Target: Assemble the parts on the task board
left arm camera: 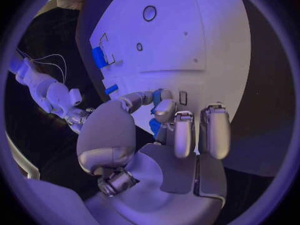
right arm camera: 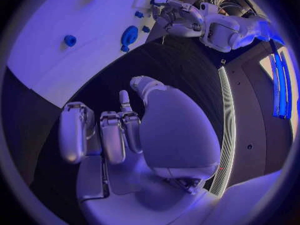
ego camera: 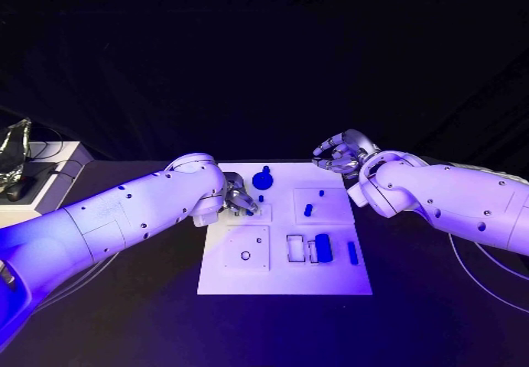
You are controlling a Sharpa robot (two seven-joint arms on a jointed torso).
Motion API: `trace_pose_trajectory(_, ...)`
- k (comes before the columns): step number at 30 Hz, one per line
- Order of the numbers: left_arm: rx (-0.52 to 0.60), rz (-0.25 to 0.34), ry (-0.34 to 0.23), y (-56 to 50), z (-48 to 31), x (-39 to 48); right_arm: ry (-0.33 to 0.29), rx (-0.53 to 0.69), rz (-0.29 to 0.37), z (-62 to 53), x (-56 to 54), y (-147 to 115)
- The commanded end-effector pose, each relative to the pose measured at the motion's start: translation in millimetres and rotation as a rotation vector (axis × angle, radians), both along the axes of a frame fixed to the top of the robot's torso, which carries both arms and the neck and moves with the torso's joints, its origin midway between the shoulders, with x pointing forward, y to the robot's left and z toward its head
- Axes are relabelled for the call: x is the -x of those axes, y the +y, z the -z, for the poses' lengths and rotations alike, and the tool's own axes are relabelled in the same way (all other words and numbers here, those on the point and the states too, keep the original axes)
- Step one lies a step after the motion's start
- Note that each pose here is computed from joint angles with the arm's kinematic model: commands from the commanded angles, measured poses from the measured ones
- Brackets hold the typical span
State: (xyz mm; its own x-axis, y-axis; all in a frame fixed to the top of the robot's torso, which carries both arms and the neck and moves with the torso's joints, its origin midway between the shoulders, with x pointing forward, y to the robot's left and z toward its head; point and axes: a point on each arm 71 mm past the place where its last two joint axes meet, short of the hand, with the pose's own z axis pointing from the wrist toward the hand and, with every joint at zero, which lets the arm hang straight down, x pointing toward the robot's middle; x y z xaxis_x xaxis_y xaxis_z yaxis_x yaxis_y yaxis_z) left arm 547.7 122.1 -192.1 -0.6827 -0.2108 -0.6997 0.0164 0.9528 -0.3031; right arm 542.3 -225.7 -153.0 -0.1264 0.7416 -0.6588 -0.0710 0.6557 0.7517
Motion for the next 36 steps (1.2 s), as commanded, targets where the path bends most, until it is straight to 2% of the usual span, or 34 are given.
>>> trace_pose_trajectory(1,-0.024,0.015,0.059,-0.5,13.9,6.3,0.004,0.009,-0.017,0.5,0.7,1.7)
trace_pose_trajectory(25,-0.022,0.001,0.047,2.8,13.4,5.0,-0.011,0.005,-0.005,-0.5,0.4,-0.4)
trace_pose_trajectory(36,-0.020,0.002,0.048,3.9,13.5,4.7,-0.042,-0.005,0.014,-2.6,0.7,-2.4)
